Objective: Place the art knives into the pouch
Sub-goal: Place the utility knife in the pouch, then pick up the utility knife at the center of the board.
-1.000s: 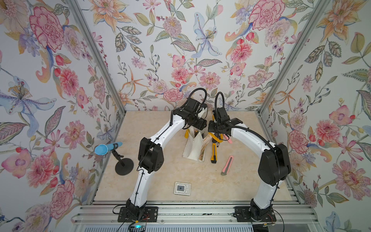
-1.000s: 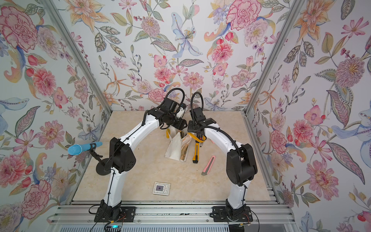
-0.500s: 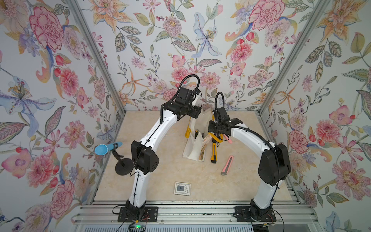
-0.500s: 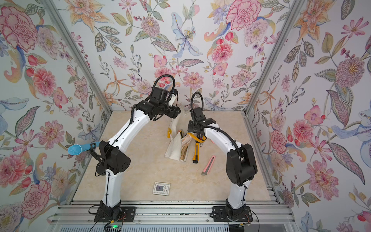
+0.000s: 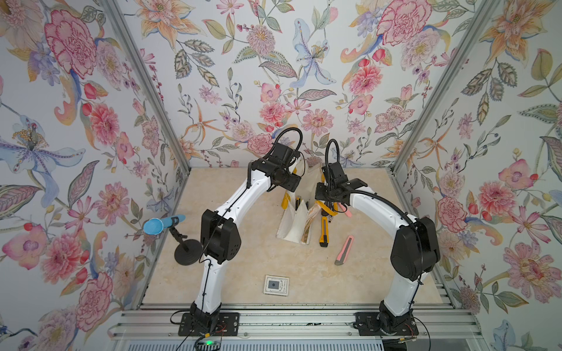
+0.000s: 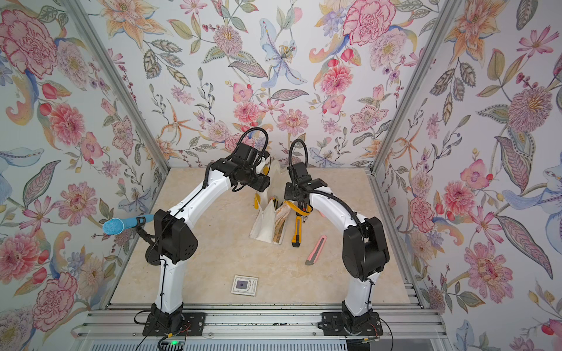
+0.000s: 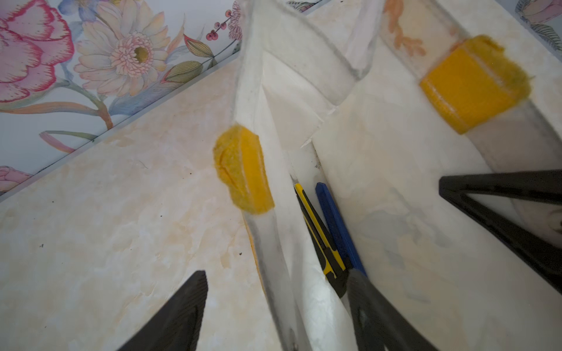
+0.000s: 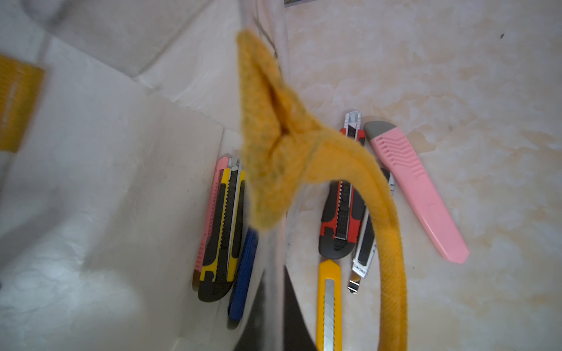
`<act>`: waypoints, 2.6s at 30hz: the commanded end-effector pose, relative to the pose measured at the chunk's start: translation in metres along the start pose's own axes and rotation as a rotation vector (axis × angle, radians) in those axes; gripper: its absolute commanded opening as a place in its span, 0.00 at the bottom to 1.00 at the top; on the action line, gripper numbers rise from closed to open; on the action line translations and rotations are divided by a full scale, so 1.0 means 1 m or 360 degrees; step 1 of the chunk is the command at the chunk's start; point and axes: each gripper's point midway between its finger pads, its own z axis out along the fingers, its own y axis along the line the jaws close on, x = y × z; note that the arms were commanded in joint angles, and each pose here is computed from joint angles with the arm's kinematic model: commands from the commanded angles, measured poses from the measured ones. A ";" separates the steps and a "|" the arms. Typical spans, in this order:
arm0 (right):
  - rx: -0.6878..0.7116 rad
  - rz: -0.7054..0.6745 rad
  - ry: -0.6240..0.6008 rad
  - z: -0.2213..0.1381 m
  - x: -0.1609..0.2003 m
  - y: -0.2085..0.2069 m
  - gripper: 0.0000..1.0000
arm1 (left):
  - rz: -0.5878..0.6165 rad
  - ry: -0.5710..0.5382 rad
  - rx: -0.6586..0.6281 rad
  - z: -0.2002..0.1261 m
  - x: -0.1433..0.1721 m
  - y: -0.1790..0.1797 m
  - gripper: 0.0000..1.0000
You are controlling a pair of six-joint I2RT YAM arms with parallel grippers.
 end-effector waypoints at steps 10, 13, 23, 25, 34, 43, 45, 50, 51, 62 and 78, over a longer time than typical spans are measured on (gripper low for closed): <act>-0.0004 -0.0022 0.0025 0.007 -0.002 0.001 0.00 | -0.0067 0.0217 0.0054 0.042 0.039 -0.001 0.67; -0.0006 -0.0024 0.0021 0.007 -0.004 0.001 0.00 | -0.0066 0.0208 0.0066 0.043 0.036 -0.002 0.42; 0.0008 -0.0022 -0.0035 0.000 -0.017 -0.003 0.00 | 0.0048 0.0209 -0.0367 0.004 0.027 0.045 0.00; 0.0032 -0.0026 -0.0047 -0.001 -0.019 -0.008 0.00 | 0.0071 0.0202 -0.0515 -0.014 0.024 0.062 0.00; 0.0156 -0.0021 -0.0095 -0.013 -0.028 -0.035 0.00 | 0.0074 0.0269 -0.0987 -0.074 0.039 0.119 0.00; 0.0126 -0.0022 -0.0136 -0.025 -0.039 -0.030 0.00 | 0.0006 0.0198 -0.0868 -0.081 0.034 0.112 0.00; 0.0073 -0.0041 -0.0133 -0.024 -0.040 -0.018 0.00 | -0.0030 0.0186 -0.0759 -0.072 0.035 0.102 0.00; -0.0055 -0.0116 -0.0136 -0.024 -0.045 0.016 0.09 | -0.0100 0.0236 -0.0639 -0.058 0.051 0.088 0.00; -0.0084 -0.0113 -0.0141 -0.024 -0.046 0.021 0.17 | -0.0116 0.0250 -0.0630 -0.057 0.057 0.087 0.00; -0.0217 0.0084 -0.0396 -0.068 -0.084 0.011 0.57 | -0.0188 0.0218 -0.0569 -0.065 0.072 0.077 0.00; 0.0360 0.0130 -0.0049 0.003 -0.032 -0.130 0.70 | -0.0176 0.0189 -0.0530 -0.064 0.063 0.074 0.00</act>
